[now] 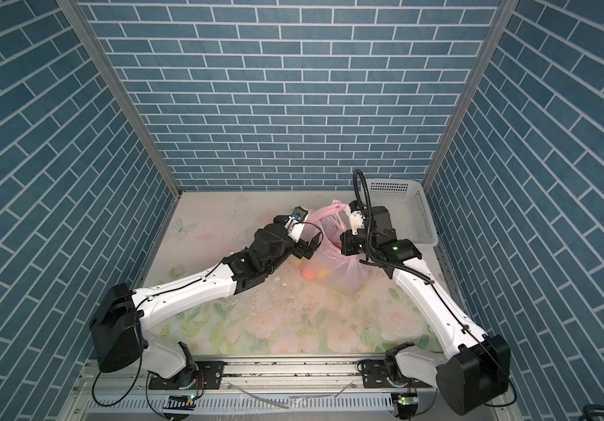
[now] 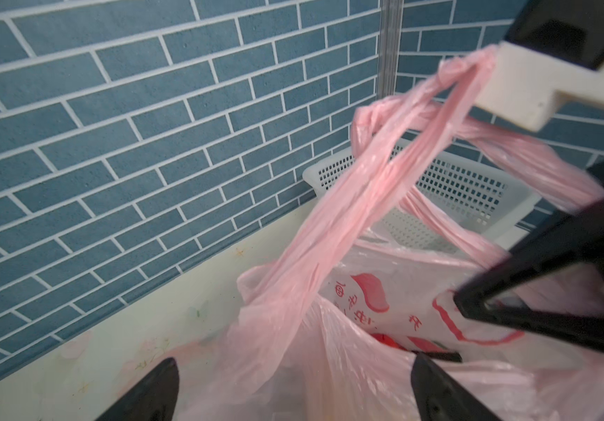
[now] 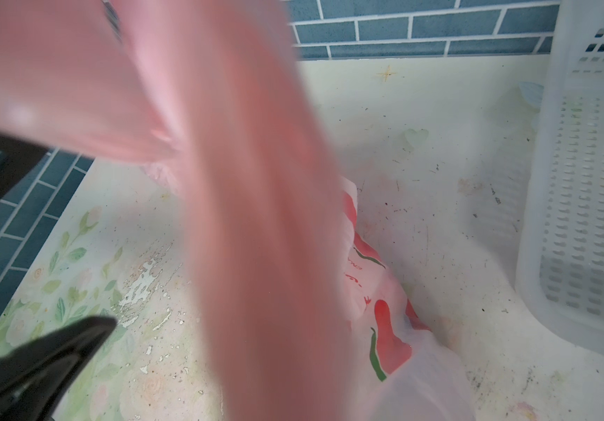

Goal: Untie the knot of the plastic bag and take out the fruit
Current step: Untie the plastic bag at the center of the table.

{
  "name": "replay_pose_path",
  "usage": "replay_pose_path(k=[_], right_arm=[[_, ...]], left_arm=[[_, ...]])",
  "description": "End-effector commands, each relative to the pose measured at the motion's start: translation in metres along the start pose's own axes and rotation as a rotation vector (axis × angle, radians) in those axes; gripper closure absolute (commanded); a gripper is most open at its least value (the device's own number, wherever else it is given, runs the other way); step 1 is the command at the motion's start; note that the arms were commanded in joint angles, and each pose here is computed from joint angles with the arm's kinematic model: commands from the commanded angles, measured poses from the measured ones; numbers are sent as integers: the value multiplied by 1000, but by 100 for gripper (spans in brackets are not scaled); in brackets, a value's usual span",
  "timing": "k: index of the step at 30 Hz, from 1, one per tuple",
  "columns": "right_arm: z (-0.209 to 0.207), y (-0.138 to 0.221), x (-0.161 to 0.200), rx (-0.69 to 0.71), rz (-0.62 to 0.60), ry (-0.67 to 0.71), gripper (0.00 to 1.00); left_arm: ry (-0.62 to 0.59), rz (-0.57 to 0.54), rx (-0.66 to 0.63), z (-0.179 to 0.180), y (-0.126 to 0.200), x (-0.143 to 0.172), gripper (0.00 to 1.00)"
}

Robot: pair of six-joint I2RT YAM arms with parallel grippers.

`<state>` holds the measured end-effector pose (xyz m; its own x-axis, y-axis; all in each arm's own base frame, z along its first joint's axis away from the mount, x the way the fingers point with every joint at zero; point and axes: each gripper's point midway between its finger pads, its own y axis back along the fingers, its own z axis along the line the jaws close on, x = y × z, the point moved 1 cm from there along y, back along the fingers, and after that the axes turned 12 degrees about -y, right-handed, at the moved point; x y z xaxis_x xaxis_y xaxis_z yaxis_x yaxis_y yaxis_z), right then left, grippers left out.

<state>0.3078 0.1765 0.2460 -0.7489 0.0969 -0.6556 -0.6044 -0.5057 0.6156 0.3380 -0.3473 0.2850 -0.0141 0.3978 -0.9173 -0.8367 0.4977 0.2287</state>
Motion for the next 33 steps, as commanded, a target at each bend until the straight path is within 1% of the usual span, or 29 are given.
replay_pose_path(k=[1,5,8,11,14,16,20,22,25,27,31,33], right_arm=[[3,0,4,-25,-14,-18,100],[6,-1,6,-36,-14,-14,100],[8,0,5,-40,-19,-7,100],[9,2,5,-38,-27,-2,100],[7,5,6,-26,-29,2,100],[4,7,8,-12,-29,7,100],[0,9,12,6,-27,6,100],[-2,9,15,9,-23,5,100],[-3,9,18,11,-20,-1,100],[-4,8,19,15,-14,-4,100],[-6,7,18,26,-15,-1,100],[-4,8,17,17,-19,2,100]], left_arm=[[37,-23,-74,9,-11,-14,0],[3,16,-95,5,-32,-15,0],[-26,61,-159,9,-47,-10,0],[-52,95,-252,24,-54,-2,0],[-53,159,-320,50,-55,12,0],[-33,178,-334,66,-45,21,0],[-14,182,-318,89,-18,34,0],[-9,209,-327,101,-5,44,0],[40,240,-335,122,11,60,0],[66,243,-315,127,19,66,0],[71,260,-284,126,32,76,0],[77,259,-229,120,35,83,0]])
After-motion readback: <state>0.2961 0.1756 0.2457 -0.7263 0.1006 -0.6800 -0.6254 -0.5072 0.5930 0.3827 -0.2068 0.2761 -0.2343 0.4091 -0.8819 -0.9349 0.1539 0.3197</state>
